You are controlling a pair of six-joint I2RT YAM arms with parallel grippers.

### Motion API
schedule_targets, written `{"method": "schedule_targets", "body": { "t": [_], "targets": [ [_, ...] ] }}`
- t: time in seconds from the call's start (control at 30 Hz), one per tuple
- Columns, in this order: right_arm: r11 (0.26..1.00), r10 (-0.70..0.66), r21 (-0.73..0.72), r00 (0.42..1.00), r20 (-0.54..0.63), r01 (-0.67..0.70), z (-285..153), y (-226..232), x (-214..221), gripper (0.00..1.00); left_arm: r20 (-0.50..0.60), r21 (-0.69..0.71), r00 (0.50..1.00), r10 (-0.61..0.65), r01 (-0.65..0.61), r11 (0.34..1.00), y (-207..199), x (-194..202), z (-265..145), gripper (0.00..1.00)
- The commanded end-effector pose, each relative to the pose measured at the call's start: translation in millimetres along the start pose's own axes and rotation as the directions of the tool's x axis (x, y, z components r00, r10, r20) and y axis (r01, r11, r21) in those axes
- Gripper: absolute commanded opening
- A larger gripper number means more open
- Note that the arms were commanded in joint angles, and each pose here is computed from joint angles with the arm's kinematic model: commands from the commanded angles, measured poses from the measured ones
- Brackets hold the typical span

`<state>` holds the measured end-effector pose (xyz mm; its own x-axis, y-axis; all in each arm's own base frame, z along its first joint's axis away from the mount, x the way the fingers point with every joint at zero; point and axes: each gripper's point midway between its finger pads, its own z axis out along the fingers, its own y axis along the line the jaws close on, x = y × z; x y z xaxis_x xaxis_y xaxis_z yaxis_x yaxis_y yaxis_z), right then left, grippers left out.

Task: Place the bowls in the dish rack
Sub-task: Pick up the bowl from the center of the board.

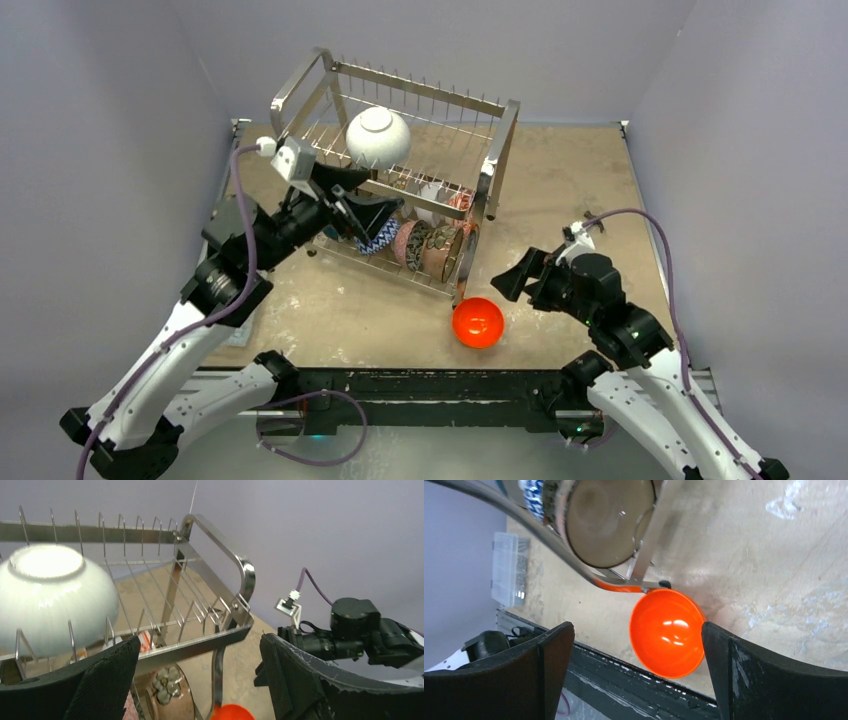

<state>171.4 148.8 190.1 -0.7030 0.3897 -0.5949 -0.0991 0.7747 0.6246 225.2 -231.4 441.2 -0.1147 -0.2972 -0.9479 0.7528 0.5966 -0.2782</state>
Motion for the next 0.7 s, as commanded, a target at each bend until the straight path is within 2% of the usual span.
{"method": "schedule_targets", "body": {
  "t": [0.0, 0.17, 0.33, 0.53, 0.67],
  "targets": [
    [0.996, 0.092, 0.027, 0.993, -0.081, -0.090, 12, -13, 27, 0.99, -0.002, 0.027, 0.991, -0.132, 0.132, 0.991, -10, 16, -26, 0.88],
    [0.991, 0.136, 0.032, 0.982, -0.134, -0.133, 24, -26, 50, 0.98, -0.042, -0.005, 0.976, -0.216, 0.216, 0.976, -8, 46, -55, 0.88],
    [0.975, 0.216, 0.077, 0.965, -0.145, -0.207, 34, -44, 69, 0.93, -0.121, -0.024, 0.926, -0.359, 0.359, 0.933, -10, 86, -70, 0.88],
    [0.959, 0.284, 0.083, 0.923, -0.261, -0.272, 52, -64, 115, 0.88, -0.258, -0.135, 0.799, -0.543, 0.526, 0.840, 1, 165, -73, 0.85],
    [0.964, 0.266, 0.060, 0.911, -0.316, -0.261, 58, -67, 129, 0.81, -0.294, -0.208, 0.724, -0.624, 0.589, 0.781, 11, 212, -76, 0.84]
  ]
}}
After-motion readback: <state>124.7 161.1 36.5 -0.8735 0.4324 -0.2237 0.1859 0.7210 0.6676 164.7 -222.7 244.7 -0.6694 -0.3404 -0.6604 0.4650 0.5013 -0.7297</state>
